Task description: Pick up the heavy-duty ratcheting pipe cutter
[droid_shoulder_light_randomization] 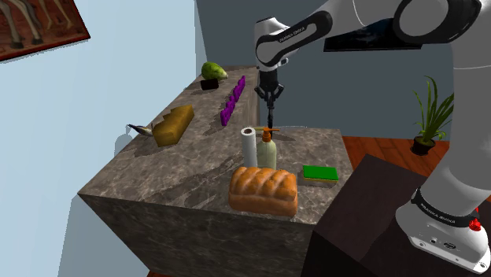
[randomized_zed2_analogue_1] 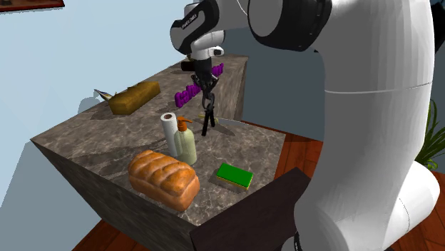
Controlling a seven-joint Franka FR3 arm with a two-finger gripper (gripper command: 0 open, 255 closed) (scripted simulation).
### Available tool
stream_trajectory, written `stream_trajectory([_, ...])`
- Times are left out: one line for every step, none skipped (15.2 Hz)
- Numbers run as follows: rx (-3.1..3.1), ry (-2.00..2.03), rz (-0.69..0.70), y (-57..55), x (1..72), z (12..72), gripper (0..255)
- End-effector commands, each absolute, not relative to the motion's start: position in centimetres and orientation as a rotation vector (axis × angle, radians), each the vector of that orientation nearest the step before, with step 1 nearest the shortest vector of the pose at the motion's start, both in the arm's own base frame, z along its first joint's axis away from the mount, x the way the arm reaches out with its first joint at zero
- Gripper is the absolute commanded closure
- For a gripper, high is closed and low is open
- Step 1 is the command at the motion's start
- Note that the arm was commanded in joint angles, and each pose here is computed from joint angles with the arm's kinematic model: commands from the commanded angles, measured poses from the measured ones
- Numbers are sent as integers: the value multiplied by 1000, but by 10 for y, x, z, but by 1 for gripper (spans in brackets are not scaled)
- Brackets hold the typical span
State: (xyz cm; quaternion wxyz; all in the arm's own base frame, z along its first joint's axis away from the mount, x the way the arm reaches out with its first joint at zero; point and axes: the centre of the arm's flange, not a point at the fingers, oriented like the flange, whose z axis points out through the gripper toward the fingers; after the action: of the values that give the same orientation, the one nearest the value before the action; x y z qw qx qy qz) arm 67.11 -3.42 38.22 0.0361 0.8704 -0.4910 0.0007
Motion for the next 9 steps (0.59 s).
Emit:
stream_trajectory([2673, -1508, 2, -34, 672, 393, 255])
stream_trajectory([2673, -1508, 2, -34, 672, 398, 255])
stream_trajectory([2673, -1508, 2, -34, 672, 403, 255])
stream_trajectory([2673, -1508, 2, -34, 672, 409, 255])
stream_trajectory([2673, -1508, 2, -34, 672, 414, 255])
stream_trajectory([2673, -1508, 2, -34, 672, 419, 255])
stream_trajectory([2673, -1508, 2, -34, 672, 424, 255])
stream_trajectory([2673, -1508, 2, -34, 672, 430, 255])
stream_trajectory([2673, -1508, 2, -34, 672, 435, 255])
